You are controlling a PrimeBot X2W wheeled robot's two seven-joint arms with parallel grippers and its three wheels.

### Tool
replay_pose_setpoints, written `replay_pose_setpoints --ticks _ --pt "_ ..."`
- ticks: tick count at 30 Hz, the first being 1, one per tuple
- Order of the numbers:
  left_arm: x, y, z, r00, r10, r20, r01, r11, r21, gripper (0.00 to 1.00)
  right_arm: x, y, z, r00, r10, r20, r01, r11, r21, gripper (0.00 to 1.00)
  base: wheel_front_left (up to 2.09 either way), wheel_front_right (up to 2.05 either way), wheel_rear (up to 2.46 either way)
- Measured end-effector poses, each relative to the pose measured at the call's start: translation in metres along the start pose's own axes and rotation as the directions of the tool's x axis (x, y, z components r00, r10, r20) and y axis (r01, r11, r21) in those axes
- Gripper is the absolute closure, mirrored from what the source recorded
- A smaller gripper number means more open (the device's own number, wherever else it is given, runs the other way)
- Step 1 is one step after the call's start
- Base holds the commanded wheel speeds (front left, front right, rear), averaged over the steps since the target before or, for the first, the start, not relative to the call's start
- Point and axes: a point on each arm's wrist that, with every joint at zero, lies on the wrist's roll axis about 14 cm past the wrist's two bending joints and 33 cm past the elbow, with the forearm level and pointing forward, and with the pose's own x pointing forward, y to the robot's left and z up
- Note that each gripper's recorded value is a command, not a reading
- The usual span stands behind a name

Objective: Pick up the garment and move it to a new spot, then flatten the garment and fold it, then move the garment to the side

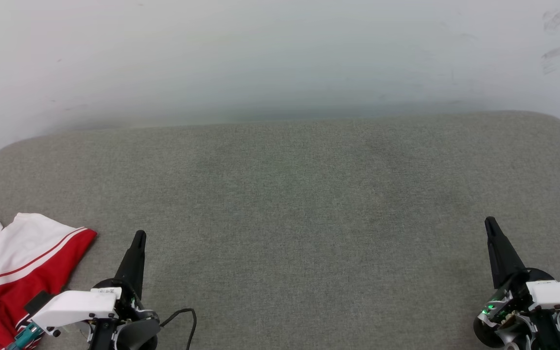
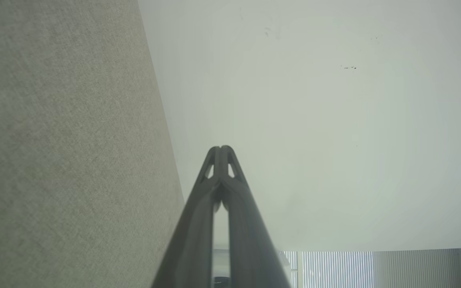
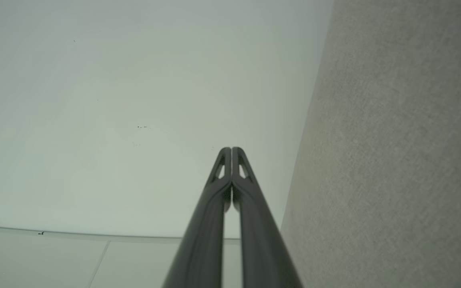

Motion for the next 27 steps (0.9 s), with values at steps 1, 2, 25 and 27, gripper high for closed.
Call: replay_pose_setpoints --ticks 1,2,25,27 --pt "0.0 0.0 0.0 1.0 0.0 0.0 0.0 1.0 0.0 1.0 0.0 0.0 0.0 1.0 0.0 0.0 0.0 1.0 0.0 1.0 0.0 0.0 0.0" --pt "0.0 0.0 0.0 1.0 0.0 0.0 0.0 1.0 0.0 1.0 0.0 0.0 0.0 1.0 0.0 0.0 0.0 1.0 0.0 1.0 0.0 0.0 0.0" --pt "-0.009 0.021 -0.002 0.998 0.062 -0.002 -0.062 0.998 -0.006 0.0 -0.01 -0.021 0.001 0.998 -0.061 0.006 0.061 0.998 0.004 0.0 0.0 0.0 0.0" --pt "-0.009 0.021 -0.003 0.998 0.061 -0.003 -0.061 0.998 -0.004 0.0 -0.012 -0.021 0.002 0.998 -0.063 0.011 0.062 0.998 0.002 0.0 0.0 0.0 0.0"
